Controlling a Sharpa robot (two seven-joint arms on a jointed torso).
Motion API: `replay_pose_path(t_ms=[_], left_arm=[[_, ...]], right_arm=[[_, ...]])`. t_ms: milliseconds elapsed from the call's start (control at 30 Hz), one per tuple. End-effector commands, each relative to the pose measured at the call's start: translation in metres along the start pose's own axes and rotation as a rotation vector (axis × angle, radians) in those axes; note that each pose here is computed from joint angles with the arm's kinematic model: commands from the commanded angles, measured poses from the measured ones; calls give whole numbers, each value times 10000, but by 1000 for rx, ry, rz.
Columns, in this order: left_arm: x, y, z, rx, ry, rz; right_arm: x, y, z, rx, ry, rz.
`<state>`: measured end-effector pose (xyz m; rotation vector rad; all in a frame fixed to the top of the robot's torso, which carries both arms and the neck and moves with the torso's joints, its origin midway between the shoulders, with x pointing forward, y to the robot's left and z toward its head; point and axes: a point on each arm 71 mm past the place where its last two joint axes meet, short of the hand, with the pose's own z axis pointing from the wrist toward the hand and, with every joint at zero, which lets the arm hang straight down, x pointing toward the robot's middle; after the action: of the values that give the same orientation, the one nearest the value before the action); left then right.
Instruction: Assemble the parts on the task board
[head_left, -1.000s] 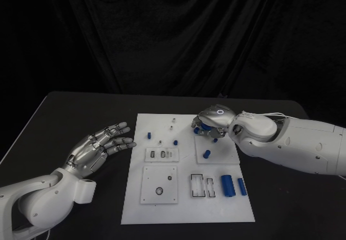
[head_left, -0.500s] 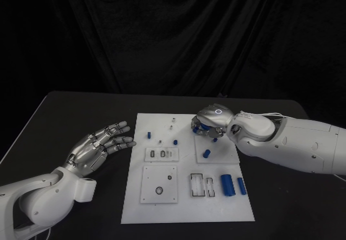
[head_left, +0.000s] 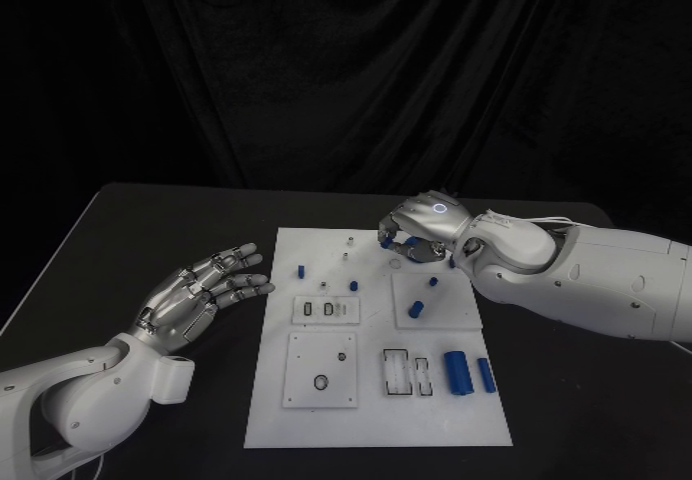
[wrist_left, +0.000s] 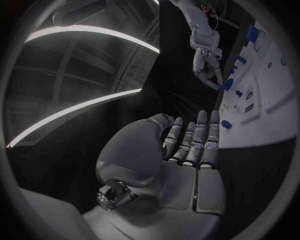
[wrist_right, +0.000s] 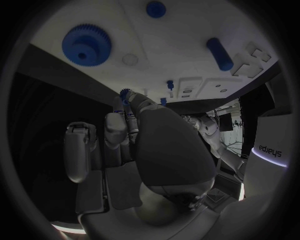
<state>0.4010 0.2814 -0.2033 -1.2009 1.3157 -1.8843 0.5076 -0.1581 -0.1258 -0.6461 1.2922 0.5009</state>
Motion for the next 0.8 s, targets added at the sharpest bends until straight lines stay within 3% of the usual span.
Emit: replay_pose_path(t_ms=[33,367,800], left_arm=[[16,-82,2,119,10,-12],[29,-60,37,116,17,-15],[35,-46,57,112,22,-17]], right_arm=[[-108,16,87,8,-72,12],[-48,98,375,-14,-13,-10],[91,165,551,-21,43,-19]])
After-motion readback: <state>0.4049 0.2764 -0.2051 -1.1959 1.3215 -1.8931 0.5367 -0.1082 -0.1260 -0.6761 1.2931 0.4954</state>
